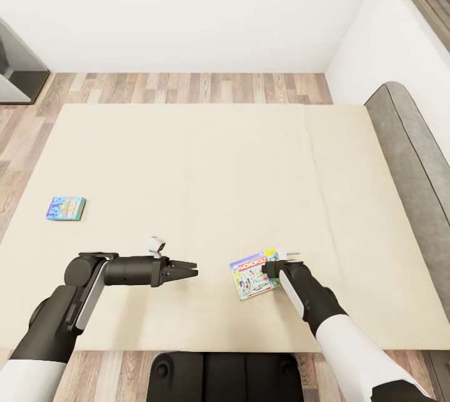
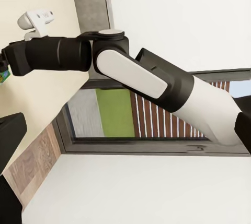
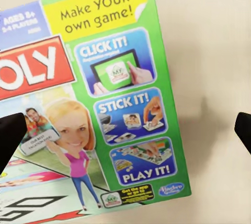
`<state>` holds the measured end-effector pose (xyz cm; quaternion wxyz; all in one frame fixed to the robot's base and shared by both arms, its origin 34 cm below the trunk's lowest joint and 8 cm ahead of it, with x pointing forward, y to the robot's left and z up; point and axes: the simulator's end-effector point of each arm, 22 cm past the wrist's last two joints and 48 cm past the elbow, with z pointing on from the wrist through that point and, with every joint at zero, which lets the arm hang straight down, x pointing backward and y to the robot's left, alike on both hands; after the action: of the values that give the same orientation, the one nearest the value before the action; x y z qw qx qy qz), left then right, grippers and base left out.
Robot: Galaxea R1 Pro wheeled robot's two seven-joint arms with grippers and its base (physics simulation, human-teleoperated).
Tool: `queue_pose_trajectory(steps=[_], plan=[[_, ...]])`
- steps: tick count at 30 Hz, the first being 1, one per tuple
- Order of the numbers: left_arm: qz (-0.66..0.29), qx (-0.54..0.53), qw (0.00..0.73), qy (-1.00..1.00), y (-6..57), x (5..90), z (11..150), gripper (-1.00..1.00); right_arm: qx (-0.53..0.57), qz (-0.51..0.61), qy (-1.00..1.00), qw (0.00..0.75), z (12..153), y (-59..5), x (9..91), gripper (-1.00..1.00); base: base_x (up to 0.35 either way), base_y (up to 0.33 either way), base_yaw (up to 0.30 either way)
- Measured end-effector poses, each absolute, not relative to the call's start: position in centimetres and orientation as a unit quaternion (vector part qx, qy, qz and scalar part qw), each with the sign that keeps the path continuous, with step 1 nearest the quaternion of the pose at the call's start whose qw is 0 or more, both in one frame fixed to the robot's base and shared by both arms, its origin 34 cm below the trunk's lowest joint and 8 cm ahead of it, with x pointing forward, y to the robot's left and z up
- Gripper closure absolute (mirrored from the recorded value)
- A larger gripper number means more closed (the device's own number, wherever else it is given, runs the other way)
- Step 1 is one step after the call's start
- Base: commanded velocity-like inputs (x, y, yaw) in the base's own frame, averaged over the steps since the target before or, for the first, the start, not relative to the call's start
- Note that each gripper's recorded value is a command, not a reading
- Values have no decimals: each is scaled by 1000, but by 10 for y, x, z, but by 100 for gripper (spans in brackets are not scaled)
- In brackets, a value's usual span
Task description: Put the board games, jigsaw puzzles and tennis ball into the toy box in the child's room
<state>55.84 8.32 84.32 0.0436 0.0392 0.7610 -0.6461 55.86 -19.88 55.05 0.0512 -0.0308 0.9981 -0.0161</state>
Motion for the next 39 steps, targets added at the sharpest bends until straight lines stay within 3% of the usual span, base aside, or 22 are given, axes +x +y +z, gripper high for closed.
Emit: queue_pose_trajectory(steps=[39], plan=[[-649, 28, 30, 759, 83, 552, 830, -100, -30, -14, 999, 35, 538, -196, 547, -100, 0, 0, 0]])
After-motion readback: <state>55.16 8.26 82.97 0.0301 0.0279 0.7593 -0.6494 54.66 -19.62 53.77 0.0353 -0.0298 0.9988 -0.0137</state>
